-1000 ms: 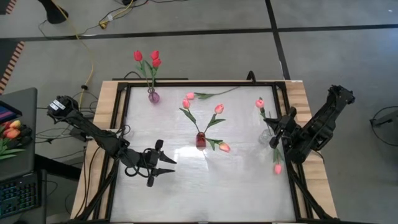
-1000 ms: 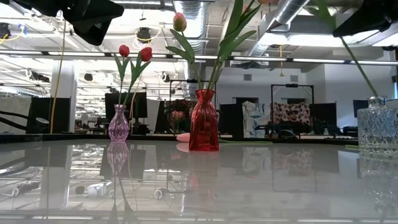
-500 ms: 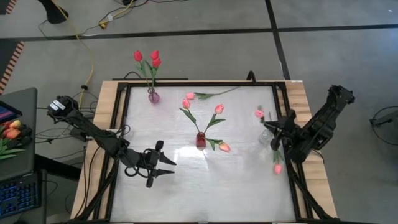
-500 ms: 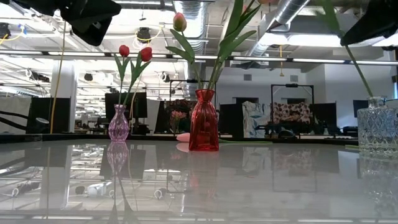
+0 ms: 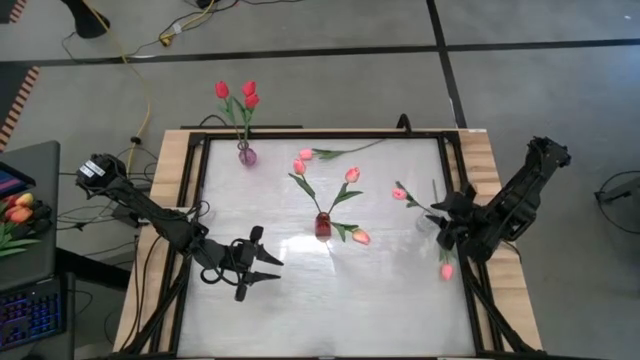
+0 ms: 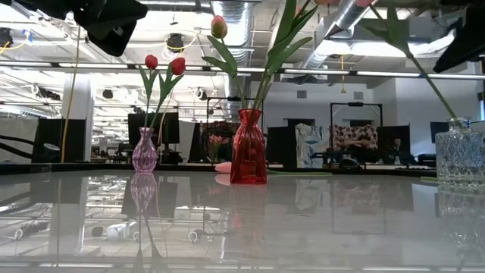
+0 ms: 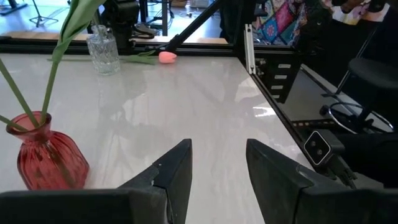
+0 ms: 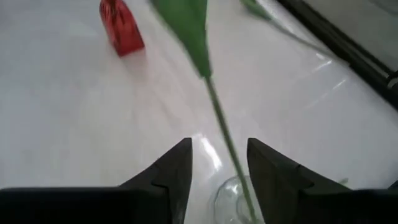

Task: Sort flowers into vase by color
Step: Put the bottom pink tulip into the transparent vase

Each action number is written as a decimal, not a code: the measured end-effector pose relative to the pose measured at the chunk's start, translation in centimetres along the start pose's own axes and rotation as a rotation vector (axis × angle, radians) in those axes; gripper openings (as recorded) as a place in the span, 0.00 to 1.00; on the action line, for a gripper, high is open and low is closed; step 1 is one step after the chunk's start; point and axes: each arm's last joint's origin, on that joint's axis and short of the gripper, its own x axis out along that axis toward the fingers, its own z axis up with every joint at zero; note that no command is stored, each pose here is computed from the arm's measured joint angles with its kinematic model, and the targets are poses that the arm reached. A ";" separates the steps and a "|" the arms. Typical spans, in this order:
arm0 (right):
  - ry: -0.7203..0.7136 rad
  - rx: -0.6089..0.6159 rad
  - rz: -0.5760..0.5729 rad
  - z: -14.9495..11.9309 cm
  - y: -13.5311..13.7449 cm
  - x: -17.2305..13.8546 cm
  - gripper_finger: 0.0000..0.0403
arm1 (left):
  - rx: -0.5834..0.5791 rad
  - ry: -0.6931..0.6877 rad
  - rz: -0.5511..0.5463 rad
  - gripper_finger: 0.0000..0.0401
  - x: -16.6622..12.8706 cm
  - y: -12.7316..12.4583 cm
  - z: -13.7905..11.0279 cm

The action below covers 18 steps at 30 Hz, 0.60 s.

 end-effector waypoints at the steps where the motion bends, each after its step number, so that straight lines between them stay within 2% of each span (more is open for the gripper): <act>1: 0.011 0.000 0.004 0.0 0.0 0.0 0.47 | 0.000 0.000 -0.002 0.35 0.0 0.0 0.0; 9: 0.084 -0.014 0.033 -0.2 0.2 0.0 0.48 | 0.000 0.001 -0.002 0.35 0.0 0.0 0.0; 14: 0.082 -0.145 0.056 -0.2 0.8 0.1 0.46 | 0.000 0.002 -0.003 0.35 0.0 0.0 0.0; 18: 0.074 -0.198 0.032 -0.2 1.2 0.3 0.45 | 0.003 0.009 -0.003 0.35 0.0 0.0 -0.1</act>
